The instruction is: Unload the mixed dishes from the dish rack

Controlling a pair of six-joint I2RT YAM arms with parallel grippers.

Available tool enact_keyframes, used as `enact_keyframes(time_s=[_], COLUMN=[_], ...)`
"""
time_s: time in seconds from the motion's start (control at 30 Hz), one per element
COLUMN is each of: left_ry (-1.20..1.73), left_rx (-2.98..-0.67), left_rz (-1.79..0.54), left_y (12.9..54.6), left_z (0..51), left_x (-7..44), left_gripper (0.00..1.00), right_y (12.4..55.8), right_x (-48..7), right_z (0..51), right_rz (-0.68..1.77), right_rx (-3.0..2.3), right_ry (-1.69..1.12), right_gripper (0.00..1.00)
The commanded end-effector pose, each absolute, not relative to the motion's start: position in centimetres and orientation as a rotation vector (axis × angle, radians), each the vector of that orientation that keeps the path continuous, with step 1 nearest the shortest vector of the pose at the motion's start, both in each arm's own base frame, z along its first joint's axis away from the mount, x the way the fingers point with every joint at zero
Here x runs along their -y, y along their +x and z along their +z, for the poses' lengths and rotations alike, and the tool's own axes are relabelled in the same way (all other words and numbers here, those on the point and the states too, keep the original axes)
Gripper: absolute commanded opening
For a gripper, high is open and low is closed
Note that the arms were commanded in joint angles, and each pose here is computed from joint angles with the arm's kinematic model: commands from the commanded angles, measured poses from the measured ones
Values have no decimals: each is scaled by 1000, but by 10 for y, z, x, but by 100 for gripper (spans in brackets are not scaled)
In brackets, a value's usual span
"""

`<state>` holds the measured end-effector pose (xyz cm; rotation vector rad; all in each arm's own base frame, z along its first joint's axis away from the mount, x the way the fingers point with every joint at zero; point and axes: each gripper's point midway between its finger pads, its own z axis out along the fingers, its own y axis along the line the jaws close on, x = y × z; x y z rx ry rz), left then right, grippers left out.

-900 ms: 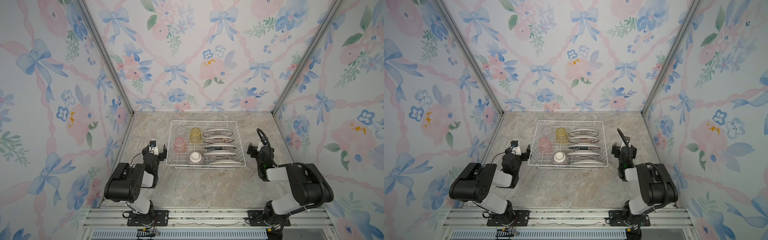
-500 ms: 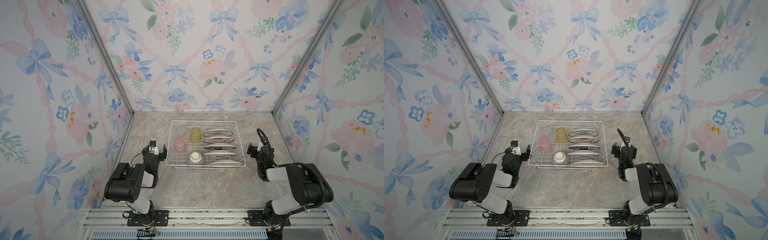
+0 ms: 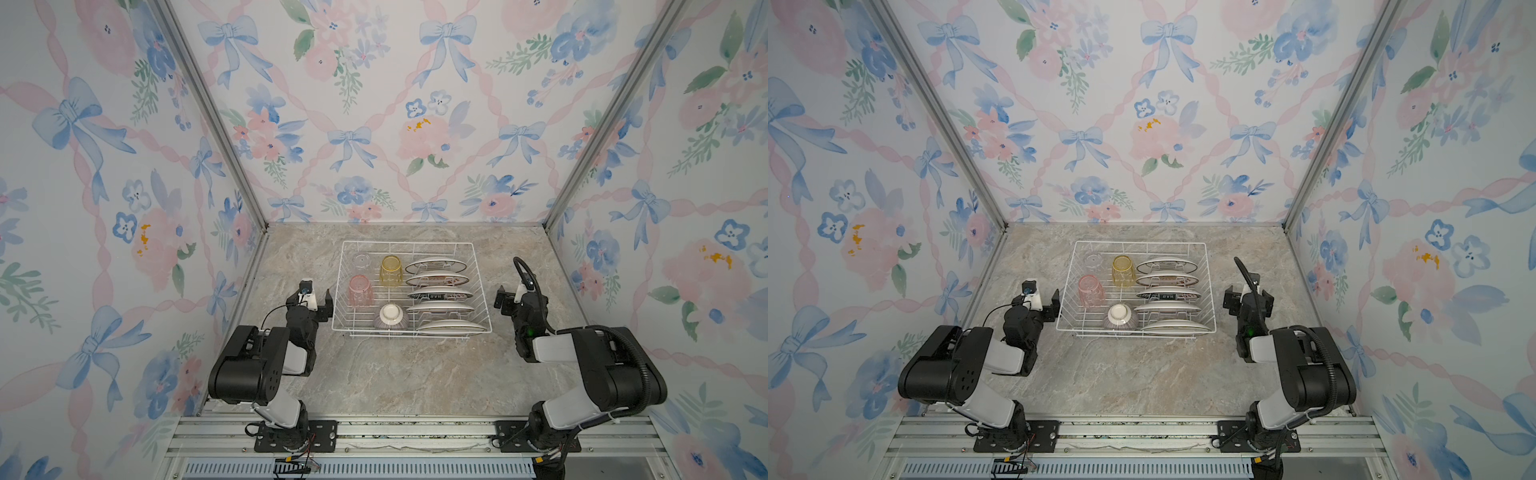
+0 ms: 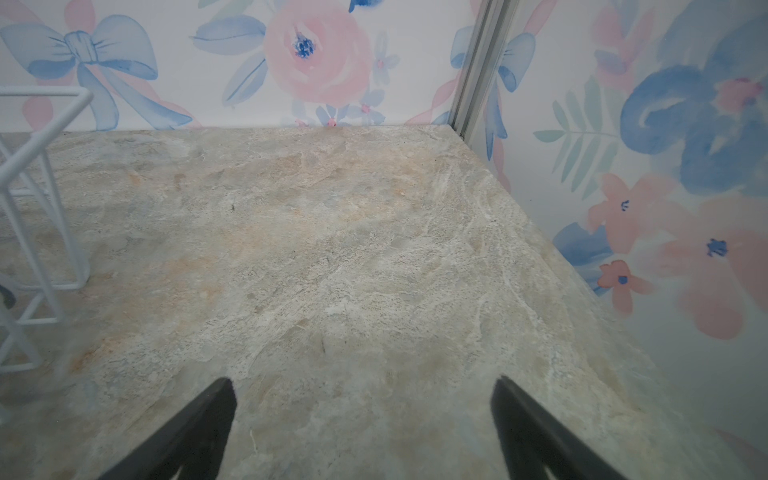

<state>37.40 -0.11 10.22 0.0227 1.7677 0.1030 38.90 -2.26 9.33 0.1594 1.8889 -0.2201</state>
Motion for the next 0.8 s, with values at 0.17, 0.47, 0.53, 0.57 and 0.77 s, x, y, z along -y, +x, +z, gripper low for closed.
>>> enact_keyframes(time_s=[0.17, 0.47, 0.53, 0.57, 0.77], left_ry=[38, 172, 261, 309, 604], left_rx=[-1795, -1648, -1615, -1597, -1552], left_rz=[89, 176, 190, 204, 157], left_y=[388, 379, 377, 378, 396], left_z=[135, 246, 266, 276, 300], left_x=[3, 60, 89, 104, 195], left_gripper=[49, 41, 43, 44, 33], right_y=[394, 388, 388, 388, 382], right_x=[25, 36, 23, 15, -37], right_z=[109, 168, 191, 202, 247], right_rz=[-173, -54, 17, 57, 184], right_rx=[-1885, -1907, -1919, -1929, -1981], right_ry=[184, 258, 215, 188, 23], right_gripper=[67, 56, 55, 55, 51])
